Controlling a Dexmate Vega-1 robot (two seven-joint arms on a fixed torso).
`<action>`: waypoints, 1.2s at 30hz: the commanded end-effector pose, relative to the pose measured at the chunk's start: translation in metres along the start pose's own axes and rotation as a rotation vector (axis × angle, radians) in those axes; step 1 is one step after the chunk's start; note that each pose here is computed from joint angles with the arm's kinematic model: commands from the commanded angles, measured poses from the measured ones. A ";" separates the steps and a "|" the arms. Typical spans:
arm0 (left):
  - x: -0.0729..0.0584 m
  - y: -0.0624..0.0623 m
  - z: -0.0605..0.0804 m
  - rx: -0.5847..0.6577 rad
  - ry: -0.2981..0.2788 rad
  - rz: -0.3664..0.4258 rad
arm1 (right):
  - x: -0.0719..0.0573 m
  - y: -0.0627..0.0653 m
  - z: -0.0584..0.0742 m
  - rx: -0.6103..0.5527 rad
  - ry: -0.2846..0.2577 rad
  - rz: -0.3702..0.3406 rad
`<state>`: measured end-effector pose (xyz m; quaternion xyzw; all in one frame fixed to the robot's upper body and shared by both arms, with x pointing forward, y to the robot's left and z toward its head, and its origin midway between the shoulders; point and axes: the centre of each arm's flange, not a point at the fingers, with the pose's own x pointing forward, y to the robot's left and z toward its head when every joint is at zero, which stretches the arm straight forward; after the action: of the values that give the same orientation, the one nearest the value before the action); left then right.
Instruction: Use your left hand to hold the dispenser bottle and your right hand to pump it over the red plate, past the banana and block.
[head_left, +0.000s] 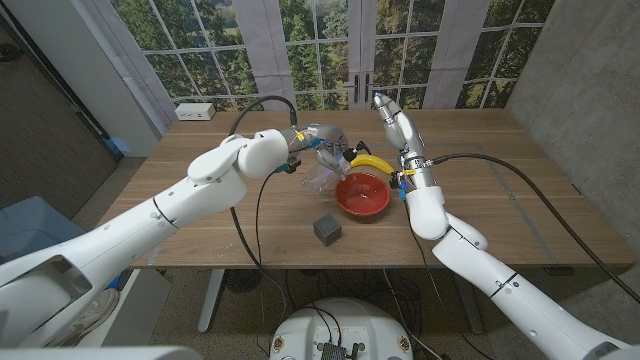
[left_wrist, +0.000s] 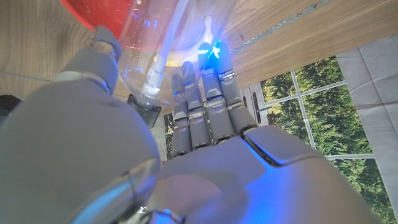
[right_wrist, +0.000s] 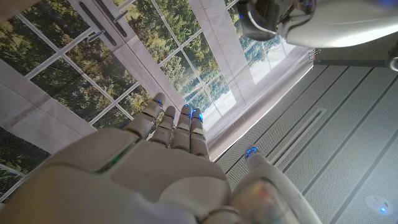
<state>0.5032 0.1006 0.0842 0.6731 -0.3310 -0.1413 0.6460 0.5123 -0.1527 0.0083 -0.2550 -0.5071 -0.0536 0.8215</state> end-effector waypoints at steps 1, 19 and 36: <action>0.002 0.002 -0.003 -0.001 0.000 0.017 | 0.004 0.013 0.001 0.000 -0.017 0.065; 0.008 0.003 -0.007 -0.011 0.001 0.009 | 0.007 0.048 0.000 0.045 -0.003 0.206; 0.011 0.003 -0.006 -0.024 -0.012 -0.021 | 0.002 0.075 0.006 0.084 -0.016 0.309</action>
<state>0.5130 0.1010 0.0897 0.6690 -0.3323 -0.1425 0.6494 0.5347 -0.1010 -0.0080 -0.2914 -0.4743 0.0633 0.8283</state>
